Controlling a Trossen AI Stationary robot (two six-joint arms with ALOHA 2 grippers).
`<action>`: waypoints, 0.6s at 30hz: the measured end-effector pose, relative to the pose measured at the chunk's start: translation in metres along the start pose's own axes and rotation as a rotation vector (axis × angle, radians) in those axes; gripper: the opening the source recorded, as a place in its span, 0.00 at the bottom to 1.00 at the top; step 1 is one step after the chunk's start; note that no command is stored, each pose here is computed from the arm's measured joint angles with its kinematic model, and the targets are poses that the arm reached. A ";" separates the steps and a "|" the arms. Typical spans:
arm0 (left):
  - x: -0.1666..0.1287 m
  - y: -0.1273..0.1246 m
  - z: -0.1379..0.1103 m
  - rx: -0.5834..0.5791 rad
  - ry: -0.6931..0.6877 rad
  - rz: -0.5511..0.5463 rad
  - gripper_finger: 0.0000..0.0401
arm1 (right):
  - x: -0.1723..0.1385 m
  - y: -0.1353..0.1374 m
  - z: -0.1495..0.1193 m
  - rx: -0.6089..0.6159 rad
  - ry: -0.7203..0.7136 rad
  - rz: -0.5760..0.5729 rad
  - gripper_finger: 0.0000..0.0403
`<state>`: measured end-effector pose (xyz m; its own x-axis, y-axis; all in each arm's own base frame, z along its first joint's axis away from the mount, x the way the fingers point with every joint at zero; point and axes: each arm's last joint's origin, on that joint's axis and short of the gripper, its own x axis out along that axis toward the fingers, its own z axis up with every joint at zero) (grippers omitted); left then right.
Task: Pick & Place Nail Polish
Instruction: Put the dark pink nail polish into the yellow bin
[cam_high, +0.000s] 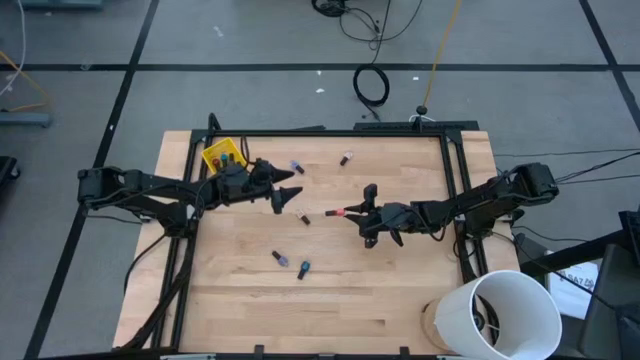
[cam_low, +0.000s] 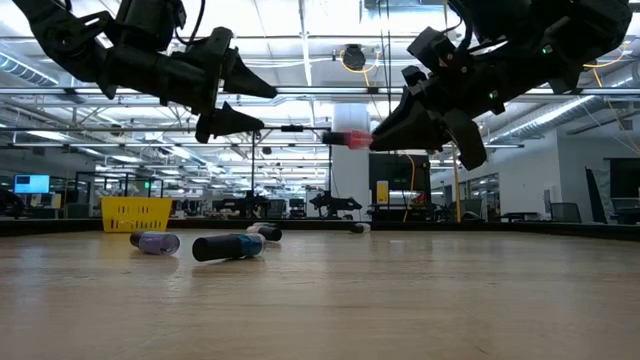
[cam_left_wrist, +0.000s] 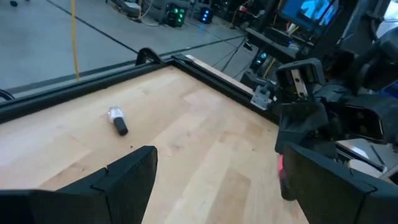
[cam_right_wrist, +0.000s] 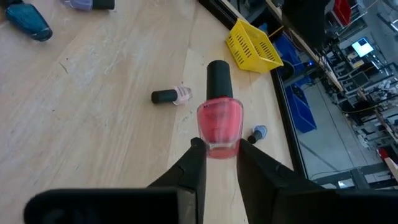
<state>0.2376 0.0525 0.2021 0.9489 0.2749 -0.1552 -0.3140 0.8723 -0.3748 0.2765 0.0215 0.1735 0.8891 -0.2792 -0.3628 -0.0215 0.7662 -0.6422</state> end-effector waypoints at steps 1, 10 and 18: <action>0.000 0.000 0.000 0.000 0.000 0.000 0.85 | 0.000 0.000 0.000 0.000 0.001 0.000 0.11; 0.000 0.000 0.000 -0.079 0.001 0.005 0.85 | 0.000 0.000 0.000 0.004 -0.001 0.000 0.00; 0.000 0.001 -0.004 -0.018 0.032 0.021 0.85 | -0.002 0.003 0.002 0.071 -0.011 0.015 0.03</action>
<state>0.2371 0.0520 0.1984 0.9405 0.2798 -0.1928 -0.3350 0.8588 -0.3876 0.2761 0.0260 0.1735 0.8941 -0.2612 -0.3639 -0.0025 0.8094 -0.5872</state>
